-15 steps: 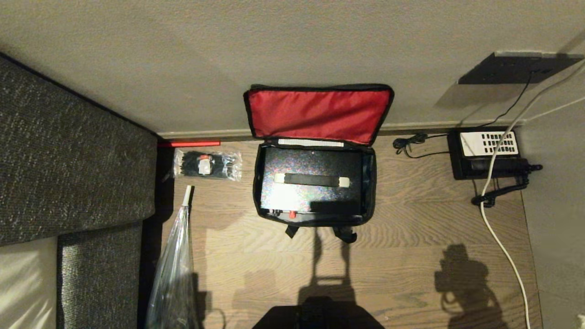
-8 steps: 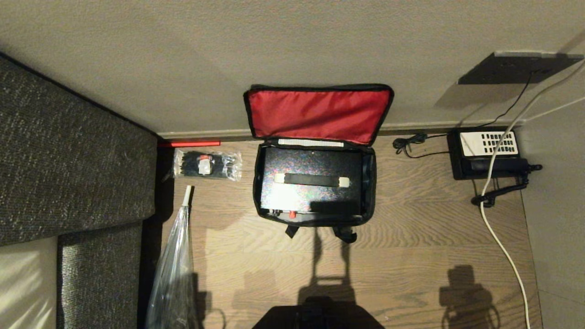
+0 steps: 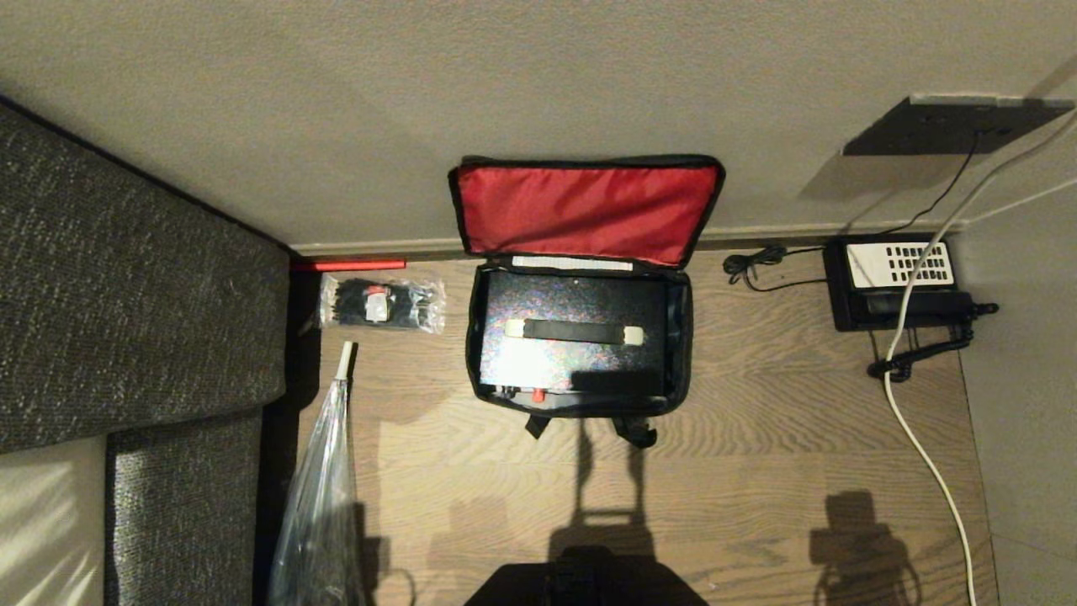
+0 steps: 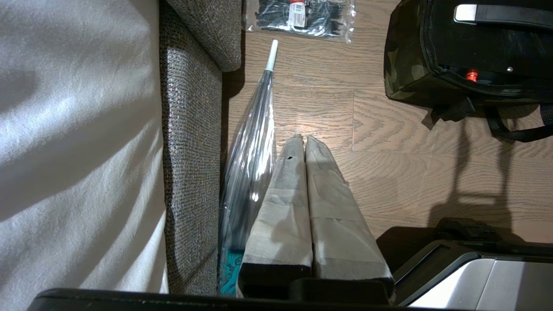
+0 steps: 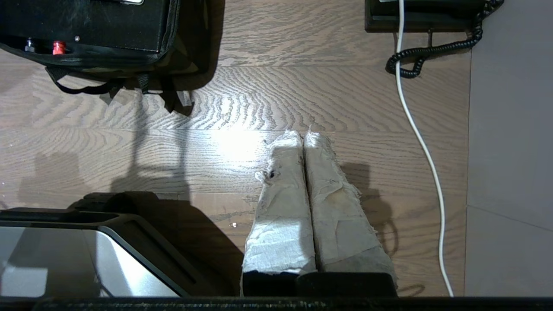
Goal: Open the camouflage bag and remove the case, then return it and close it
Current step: Grip the handle
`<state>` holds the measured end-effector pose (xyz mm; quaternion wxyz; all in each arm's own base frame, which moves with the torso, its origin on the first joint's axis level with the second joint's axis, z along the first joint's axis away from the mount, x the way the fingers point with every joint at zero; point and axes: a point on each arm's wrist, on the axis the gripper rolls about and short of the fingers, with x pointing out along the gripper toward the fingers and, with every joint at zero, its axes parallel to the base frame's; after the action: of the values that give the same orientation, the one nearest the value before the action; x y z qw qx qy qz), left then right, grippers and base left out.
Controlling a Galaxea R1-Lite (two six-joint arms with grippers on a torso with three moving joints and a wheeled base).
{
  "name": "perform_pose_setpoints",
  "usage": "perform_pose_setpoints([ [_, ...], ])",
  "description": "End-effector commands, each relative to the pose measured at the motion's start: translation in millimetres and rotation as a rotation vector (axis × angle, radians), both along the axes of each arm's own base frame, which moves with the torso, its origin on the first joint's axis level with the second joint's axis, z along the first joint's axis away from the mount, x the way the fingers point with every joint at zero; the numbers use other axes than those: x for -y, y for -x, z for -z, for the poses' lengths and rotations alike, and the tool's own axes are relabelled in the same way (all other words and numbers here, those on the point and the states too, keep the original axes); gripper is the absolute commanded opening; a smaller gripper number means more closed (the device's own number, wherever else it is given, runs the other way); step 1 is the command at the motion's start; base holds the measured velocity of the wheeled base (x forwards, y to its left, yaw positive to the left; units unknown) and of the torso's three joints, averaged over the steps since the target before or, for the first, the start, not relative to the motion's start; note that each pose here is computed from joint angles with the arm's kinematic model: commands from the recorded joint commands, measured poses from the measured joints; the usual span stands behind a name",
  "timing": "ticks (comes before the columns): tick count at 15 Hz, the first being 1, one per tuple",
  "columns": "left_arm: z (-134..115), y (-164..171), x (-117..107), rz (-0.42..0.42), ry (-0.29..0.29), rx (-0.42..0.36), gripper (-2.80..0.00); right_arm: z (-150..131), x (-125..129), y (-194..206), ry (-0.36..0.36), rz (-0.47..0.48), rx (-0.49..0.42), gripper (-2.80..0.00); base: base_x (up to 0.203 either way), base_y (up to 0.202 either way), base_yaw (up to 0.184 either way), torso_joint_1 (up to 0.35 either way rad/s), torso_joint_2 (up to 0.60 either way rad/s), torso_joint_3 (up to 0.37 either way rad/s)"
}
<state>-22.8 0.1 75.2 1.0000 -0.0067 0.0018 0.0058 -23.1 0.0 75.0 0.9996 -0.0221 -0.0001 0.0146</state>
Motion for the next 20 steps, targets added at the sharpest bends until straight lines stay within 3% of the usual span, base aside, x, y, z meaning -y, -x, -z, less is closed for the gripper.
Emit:
perform_pose_setpoints([
  [1, 0.9, -0.2, 0.0, -0.001, 0.000, -0.002, -2.80, 0.0, 0.0, 0.0, -0.001, 0.000, 0.002, -2.80, 0.000, 0.000, 0.000, 0.000, 0.00, 0.000],
  [14, 0.9, -0.2, 0.0, -0.001, 0.003, -0.003, -2.80, 0.1, 0.0, 0.0, -0.001, 0.000, 0.000, -2.80, 0.000, 0.000, 0.000, 0.000, 0.00, 0.000],
  [20, 0.8, -0.2, 0.0, -0.002, 0.005, -0.002, -2.80, 0.1, 0.0, 0.0, -0.001, 0.000, 0.000, -2.80, 0.000, 0.000, 0.000, 0.002, 0.00, 0.143],
])
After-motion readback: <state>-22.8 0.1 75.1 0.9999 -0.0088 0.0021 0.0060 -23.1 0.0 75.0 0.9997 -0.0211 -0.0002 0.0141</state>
